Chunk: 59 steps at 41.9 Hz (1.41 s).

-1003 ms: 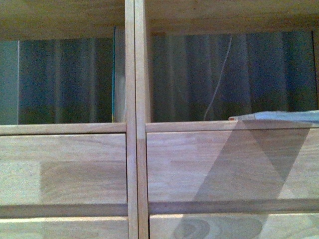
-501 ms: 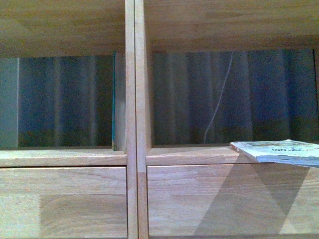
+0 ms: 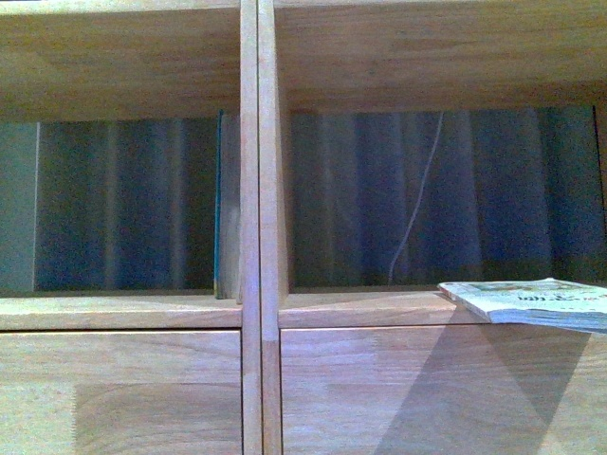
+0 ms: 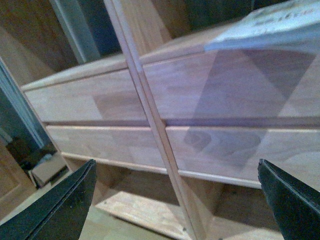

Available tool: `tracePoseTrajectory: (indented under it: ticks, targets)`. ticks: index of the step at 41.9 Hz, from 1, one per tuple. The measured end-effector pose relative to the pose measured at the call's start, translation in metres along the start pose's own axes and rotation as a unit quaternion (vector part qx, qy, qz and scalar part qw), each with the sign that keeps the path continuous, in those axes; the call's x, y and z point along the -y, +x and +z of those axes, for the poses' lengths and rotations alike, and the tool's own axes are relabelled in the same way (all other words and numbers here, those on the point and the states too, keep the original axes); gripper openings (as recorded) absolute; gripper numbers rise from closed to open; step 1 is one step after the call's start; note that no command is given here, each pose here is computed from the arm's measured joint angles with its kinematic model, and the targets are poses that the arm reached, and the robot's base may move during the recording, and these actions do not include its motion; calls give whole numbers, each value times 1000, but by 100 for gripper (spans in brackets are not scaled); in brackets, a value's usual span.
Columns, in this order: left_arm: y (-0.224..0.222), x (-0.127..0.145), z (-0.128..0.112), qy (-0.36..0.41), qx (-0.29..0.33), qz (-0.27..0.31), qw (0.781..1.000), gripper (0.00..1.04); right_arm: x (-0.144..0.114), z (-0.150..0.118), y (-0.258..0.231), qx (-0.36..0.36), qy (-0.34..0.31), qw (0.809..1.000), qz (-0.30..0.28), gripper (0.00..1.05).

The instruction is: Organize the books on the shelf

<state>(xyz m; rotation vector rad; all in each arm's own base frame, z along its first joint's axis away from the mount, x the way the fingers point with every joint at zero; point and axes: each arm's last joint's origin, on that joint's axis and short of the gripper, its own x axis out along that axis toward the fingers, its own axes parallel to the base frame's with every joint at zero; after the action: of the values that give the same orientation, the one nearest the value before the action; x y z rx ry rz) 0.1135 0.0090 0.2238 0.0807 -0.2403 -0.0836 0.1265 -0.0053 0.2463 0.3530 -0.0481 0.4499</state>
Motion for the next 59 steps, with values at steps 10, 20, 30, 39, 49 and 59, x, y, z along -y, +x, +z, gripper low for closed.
tracePoseTrajectory:
  ticks: [10, 20, 30, 39, 49, 59]
  targets:
    - [49, -21, 23, -71, -4, -6, 997, 97, -1, 13, 51, -8, 119, 993, -3, 98]
    - [83, -27, 29, -101, 6, -15, 995, 97, 10, -6, 97, -39, 231, 972, -23, 98]
    - [96, -17, 23, -113, 2, -36, 993, 97, 23, -1, 140, -15, 263, 963, -50, 98]
    - [105, -16, 34, -133, 21, -57, 989, 97, 29, 8, 161, 6, 275, 960, -61, 98]
    - [110, -16, 36, -157, 26, -82, 984, 97, 35, 13, 175, 15, 282, 957, -66, 98]
    - [112, -21, 35, -197, 31, -123, 972, 97, 48, 20, 190, 28, 289, 954, -80, 98]
